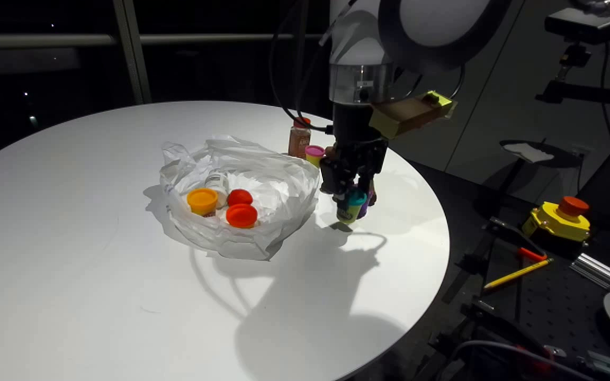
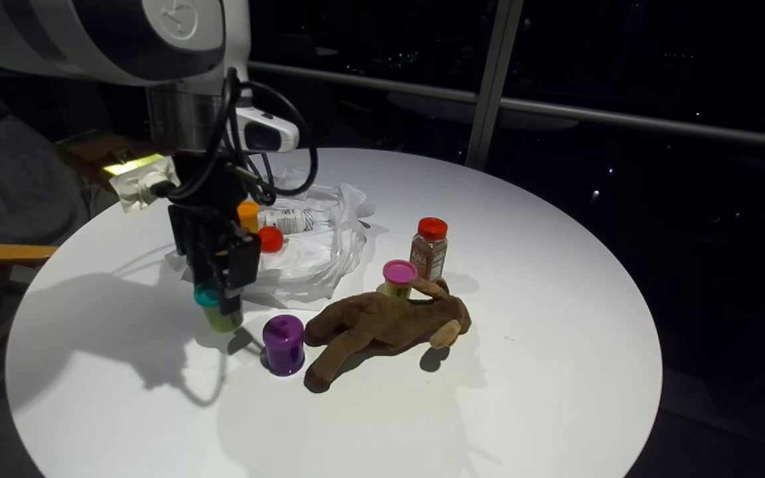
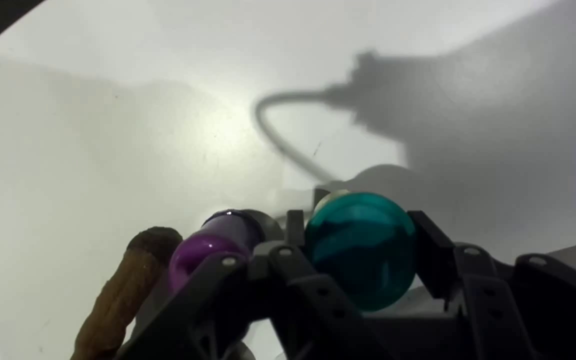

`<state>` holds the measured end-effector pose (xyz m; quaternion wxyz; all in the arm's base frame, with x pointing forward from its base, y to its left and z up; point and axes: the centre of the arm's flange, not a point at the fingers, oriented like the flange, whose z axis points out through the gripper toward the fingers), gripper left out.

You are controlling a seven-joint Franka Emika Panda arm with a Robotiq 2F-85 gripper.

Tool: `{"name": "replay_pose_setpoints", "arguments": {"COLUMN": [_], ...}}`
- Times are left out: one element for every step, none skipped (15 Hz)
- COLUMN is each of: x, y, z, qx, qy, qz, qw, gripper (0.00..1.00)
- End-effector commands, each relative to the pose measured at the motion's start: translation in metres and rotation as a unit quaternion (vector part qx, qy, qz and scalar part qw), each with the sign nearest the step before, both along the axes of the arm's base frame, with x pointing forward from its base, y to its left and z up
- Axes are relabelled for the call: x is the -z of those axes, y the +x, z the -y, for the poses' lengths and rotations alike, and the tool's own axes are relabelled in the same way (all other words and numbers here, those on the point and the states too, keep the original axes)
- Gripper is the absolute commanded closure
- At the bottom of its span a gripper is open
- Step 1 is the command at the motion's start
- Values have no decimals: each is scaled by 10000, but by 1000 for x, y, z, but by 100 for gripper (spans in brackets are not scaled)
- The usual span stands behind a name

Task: Remove all the objects from the plastic bag and put them on the table

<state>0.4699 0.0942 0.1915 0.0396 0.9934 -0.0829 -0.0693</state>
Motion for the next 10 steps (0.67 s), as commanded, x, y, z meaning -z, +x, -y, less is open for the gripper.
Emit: {"name": "replay_pose_setpoints", "arguments": {"x": [23,26,29,29,26,21,16,9,0,-9], "y": [6,4,3,1,-2,-5,-7,-9,-11,-11], "z": [2,1,0,0,-1,-1,-2,-3,-5,-8], "qx": [-36,-51,-61,-15,-6,9,21,29,31,24], "qy": [213,245,253,258,206,187,189,180,165,135], "qz": [-162,-187,-184,-103,-4,156,309,482,665,836], "qw": [9996,9995,9995,9996,9998,9997,9993,9987,9976,9964], "gripper": [72,72,72,57,22,20,15,8,1,0]}}
